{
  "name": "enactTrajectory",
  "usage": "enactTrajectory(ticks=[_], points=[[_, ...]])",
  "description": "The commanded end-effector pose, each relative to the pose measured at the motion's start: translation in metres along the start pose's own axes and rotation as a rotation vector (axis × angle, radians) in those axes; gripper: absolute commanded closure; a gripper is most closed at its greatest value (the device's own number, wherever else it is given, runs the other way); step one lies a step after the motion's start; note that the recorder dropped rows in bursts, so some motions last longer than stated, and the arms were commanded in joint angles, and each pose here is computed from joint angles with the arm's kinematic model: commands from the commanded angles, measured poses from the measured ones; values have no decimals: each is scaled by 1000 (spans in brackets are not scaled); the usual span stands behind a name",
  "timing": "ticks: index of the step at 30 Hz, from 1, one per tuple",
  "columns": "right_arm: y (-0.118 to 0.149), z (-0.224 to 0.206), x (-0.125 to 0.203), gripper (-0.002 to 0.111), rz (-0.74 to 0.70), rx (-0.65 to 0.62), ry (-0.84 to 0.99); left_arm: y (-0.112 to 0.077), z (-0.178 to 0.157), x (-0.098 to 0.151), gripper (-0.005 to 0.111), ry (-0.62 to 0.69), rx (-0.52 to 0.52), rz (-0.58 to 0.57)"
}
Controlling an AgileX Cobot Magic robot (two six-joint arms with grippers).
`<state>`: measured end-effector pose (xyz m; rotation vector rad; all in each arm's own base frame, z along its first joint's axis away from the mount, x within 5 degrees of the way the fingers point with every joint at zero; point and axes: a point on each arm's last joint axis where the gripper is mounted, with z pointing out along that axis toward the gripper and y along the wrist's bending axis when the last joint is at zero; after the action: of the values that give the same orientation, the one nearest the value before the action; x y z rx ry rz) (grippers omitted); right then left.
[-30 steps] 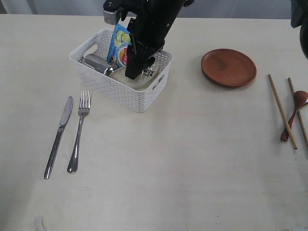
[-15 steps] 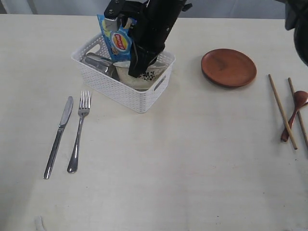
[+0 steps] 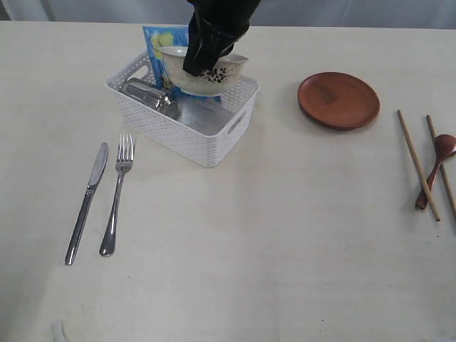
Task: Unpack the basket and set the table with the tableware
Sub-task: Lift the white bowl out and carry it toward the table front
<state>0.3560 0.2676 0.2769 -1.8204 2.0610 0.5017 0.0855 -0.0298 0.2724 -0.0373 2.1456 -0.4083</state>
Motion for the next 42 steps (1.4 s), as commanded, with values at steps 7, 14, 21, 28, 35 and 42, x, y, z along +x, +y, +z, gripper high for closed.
enactTrajectory(ticks=[7, 14, 21, 28, 35, 42], points=[[20, -47, -14, 109, 123, 58, -84, 0, 0, 2, 107, 1, 8, 4], [76, -47, -6, 109, 18, 39, 38, 0, 0, 2, 107, 1, 8, 4], [153, -17, 10, 109, -140, 101, 103, 0, 0, 2, 107, 1, 8, 4], [212, 55, 45, 109, -242, 161, 22, 0, 0, 2, 107, 3, 7, 4], [230, 84, 55, 109, -283, 149, 42, 0, 0, 2, 107, 3, 7, 6], [229, 96, 62, 108, -256, 150, 120, 0, 0, 2, 107, 2, 6, 8]])
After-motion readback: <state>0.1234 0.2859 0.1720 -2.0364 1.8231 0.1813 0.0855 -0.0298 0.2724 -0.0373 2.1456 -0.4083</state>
